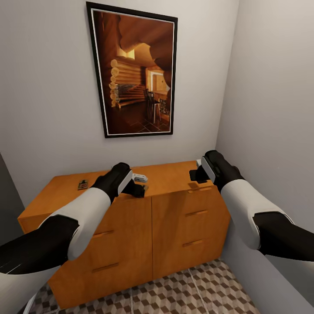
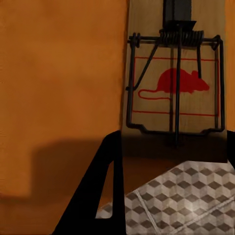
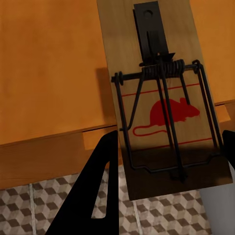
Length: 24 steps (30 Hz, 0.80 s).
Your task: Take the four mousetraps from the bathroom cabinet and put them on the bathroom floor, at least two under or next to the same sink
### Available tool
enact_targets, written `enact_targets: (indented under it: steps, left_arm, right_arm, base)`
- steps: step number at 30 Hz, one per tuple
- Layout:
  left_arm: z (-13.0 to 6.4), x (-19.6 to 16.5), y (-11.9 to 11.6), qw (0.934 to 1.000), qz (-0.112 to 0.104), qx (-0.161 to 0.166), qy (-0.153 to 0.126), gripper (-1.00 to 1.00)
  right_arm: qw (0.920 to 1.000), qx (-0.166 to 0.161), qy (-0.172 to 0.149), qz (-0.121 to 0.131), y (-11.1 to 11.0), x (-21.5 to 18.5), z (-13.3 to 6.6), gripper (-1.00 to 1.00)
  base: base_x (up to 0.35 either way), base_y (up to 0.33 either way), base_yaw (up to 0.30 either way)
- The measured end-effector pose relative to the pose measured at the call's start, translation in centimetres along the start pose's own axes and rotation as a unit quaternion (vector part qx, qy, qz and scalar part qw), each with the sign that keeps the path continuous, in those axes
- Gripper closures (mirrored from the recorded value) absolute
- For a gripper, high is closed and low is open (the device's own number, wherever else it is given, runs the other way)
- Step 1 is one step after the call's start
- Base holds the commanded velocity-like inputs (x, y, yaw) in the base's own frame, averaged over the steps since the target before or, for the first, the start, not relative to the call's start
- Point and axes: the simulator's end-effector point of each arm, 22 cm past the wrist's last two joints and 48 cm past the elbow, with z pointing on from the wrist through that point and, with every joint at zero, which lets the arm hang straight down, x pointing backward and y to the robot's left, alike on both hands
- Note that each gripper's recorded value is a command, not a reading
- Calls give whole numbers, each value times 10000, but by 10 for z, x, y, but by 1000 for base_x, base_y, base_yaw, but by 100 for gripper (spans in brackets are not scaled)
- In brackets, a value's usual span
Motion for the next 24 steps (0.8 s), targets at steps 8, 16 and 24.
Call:
enact_targets:
  steps: [8, 16, 24]
  left_arm:
    - [-30, -41, -2, 9981, 60, -10, -607, 100]
    - [-89, -100, -9, 9869, 113, 56, -1610, 100]
    - [-95, -104, -8, 9853, 109, 52, -1701, 100]
  right_arm:
    - [10000, -3, 2, 1, 0, 0, 0, 100]
    - [10000, -3, 6, 1, 0, 0, 0, 100]
    - [10000, -4, 7, 2, 0, 0, 0, 100]
  base:
    - [0, 0, 0]
    - [0, 0, 0]
    - [0, 0, 0]
